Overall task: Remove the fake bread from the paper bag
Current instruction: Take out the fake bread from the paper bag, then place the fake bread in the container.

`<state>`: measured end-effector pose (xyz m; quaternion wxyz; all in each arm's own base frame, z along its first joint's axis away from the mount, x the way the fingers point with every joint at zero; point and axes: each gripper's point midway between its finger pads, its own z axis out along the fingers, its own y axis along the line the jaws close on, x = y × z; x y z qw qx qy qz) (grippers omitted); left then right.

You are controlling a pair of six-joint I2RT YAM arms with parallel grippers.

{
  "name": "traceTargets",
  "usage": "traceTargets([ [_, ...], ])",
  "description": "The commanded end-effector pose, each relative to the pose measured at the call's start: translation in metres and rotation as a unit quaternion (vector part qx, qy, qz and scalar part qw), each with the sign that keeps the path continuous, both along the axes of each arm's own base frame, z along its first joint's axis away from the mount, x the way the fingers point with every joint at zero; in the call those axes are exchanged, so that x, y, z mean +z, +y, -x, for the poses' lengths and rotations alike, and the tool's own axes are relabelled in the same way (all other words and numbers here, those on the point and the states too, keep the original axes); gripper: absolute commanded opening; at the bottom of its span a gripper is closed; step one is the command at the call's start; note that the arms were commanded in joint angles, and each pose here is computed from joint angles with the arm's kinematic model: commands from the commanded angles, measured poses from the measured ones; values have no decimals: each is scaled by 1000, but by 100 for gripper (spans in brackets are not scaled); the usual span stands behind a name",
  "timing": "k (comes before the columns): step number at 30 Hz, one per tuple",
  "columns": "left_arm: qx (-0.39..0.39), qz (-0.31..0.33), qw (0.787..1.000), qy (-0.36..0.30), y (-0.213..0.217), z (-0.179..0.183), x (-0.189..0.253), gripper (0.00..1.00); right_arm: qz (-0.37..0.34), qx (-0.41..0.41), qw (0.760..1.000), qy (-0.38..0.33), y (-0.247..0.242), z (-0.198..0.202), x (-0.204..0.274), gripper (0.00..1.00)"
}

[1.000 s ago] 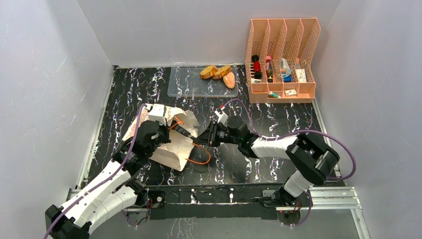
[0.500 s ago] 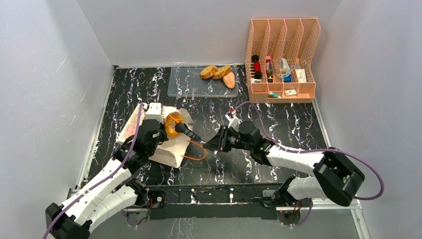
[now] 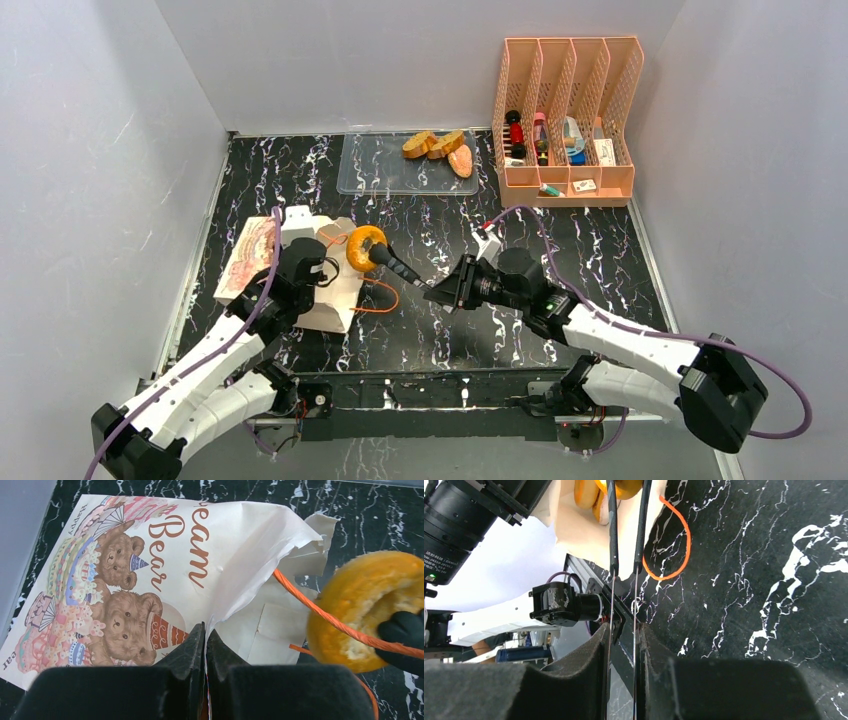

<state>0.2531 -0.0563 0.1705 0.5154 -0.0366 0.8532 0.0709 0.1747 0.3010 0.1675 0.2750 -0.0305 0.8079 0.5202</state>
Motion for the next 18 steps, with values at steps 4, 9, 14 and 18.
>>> traceTargets([
  [4, 62, -23, 998, -7, 24, 6, 14, 0, -22, -50, 998, -37, -7, -17, 37, 0],
  [9, 59, -13, 998, -9, 24, 10, 14, 0, -14, -91, 995, -48, -11, -37, 42, 0],
  [14, 45, 8, 999, -17, 18, 10, 15, 0, -10, -112, 992, -51, -5, -71, 38, 0],
  [18, 37, 11, 999, -20, 15, 9, 17, 0, -3, -129, 990, -51, 2, -116, 33, 0],
])
